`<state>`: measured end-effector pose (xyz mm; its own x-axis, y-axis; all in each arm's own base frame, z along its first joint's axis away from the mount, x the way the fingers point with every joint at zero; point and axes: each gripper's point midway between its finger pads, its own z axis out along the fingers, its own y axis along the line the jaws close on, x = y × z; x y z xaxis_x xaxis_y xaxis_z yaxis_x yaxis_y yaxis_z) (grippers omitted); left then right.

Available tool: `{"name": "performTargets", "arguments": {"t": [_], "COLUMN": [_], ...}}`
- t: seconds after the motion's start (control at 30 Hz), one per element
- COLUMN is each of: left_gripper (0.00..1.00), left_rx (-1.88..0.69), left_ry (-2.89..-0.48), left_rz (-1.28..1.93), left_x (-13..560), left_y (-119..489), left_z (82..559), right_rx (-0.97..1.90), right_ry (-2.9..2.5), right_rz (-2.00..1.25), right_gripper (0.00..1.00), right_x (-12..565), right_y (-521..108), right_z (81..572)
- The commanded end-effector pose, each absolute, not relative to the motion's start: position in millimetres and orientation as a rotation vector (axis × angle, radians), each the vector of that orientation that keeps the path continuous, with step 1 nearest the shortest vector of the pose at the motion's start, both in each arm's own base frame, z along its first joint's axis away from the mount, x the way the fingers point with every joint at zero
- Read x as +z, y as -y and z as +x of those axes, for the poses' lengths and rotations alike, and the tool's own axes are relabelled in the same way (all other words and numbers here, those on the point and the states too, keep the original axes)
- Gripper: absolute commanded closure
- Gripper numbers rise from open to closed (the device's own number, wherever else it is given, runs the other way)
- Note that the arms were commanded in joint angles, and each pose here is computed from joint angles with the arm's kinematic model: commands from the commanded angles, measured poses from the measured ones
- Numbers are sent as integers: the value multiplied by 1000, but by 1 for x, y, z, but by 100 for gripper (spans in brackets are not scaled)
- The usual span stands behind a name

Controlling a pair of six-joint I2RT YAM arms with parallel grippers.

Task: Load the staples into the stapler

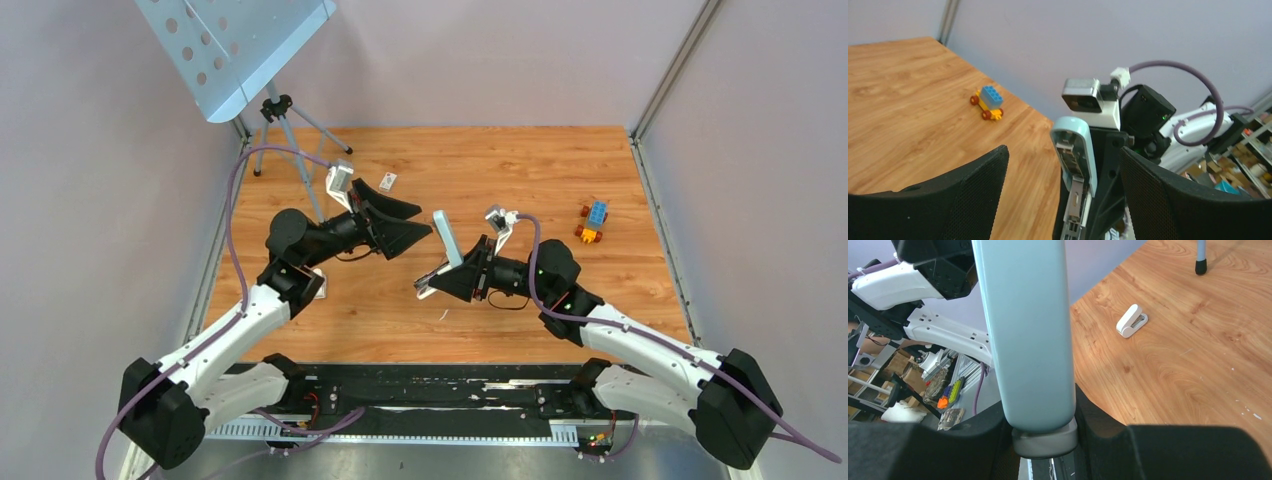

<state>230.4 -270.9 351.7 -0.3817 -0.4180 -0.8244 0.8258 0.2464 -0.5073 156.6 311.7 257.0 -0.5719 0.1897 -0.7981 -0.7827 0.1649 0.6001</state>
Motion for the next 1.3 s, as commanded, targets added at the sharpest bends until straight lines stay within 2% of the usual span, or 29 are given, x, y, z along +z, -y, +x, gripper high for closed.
{"name": "performTargets", "arguments": {"t": [0.0,0.4,0.7,0.8,1.0,1.17,1.27], "left_gripper": [17,19,28,37,74,100,100], "left_rx": [-1423,-1510,-1537,-1546,-1551,-1512,-1491], "left_ry": [-1472,-1476,-1493,-1493,-1480,-1473,-1479], "left_rz": [526,546,566,571,551,538,532], "left_x": [328,323,315,314,316,321,323], "left_y": [285,307,320,323,323,324,326], "left_z": [212,206,199,198,199,206,213], "right_rx": [1557,1607,1606,1604,1583,1548,1513], "right_ry": [-1530,-1471,-1471,-1477,-1510,-1552,-1576], "right_rz": [-613,-652,-655,-651,-627,-596,-579], "right_gripper": [100,100,100,100,98,85,71], "right_x": [272,283,282,281,272,262,256], "right_y": [-311,-311,-311,-310,-309,-306,-302], "right_z": [149,139,139,139,143,147,149]}}
